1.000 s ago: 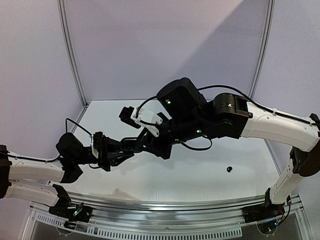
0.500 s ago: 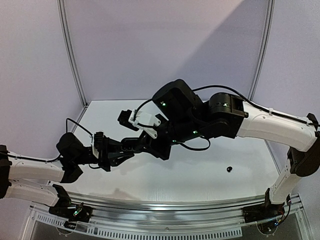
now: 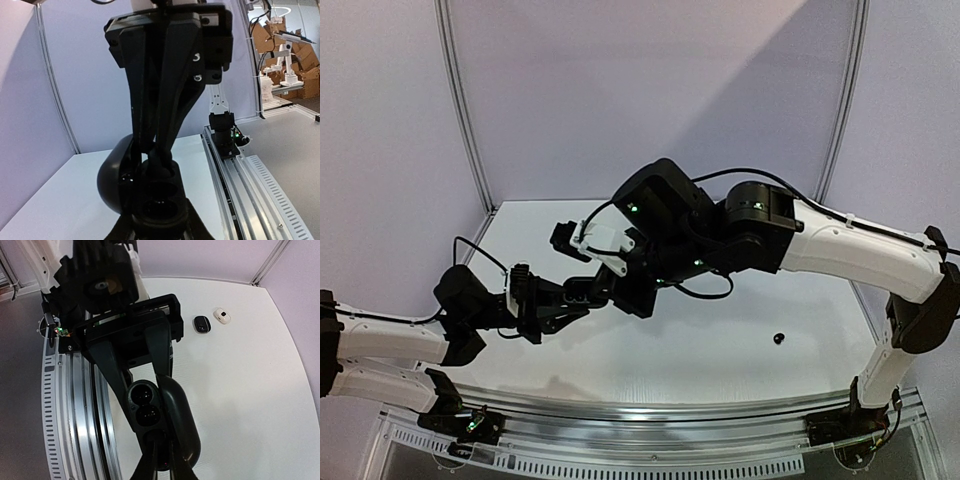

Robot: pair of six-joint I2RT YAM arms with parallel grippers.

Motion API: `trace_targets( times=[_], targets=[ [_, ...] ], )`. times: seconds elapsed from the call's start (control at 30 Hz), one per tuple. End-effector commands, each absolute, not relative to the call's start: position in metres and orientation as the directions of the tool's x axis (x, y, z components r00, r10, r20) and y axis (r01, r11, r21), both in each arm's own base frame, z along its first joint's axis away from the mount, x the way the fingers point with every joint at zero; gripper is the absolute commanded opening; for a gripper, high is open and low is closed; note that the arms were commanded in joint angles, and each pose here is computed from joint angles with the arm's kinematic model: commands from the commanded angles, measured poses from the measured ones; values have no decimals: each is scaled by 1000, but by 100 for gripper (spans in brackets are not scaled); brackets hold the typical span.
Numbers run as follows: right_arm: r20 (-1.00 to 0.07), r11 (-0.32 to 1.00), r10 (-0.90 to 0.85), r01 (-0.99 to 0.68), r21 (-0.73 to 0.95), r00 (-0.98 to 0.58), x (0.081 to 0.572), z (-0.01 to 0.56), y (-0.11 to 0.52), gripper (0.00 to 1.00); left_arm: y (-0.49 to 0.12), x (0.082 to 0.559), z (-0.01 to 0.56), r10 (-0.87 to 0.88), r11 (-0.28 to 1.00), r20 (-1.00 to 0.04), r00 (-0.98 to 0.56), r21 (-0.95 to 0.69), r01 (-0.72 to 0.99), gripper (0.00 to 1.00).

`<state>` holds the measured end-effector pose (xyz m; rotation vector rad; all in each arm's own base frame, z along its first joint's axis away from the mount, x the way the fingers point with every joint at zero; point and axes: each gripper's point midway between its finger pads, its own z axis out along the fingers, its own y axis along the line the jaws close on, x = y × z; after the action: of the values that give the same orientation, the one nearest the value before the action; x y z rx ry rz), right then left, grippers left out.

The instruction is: Insert the wireless bluetooth earbuds into the charging case

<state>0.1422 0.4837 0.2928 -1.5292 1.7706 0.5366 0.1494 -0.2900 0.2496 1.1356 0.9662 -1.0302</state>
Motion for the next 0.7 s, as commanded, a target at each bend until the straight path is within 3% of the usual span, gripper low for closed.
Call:
trace_targets(
  times=[0.0,0.2,0.67],
  targets=[
    [-731,185,-681,-975,-122,-38,135,288,484,6,-289,150,256,-155,120,-948,277,260,958,0],
    [-760,182,-649,-977,-110,-36,132,302,484,0,-290,151,256,-151,122,-950,274,257,959,0],
    [-879,170,-477,-980,-105,11,128,356,494,0,-290,154,256,-147,126,-956,253,236,964,0]
  ],
)
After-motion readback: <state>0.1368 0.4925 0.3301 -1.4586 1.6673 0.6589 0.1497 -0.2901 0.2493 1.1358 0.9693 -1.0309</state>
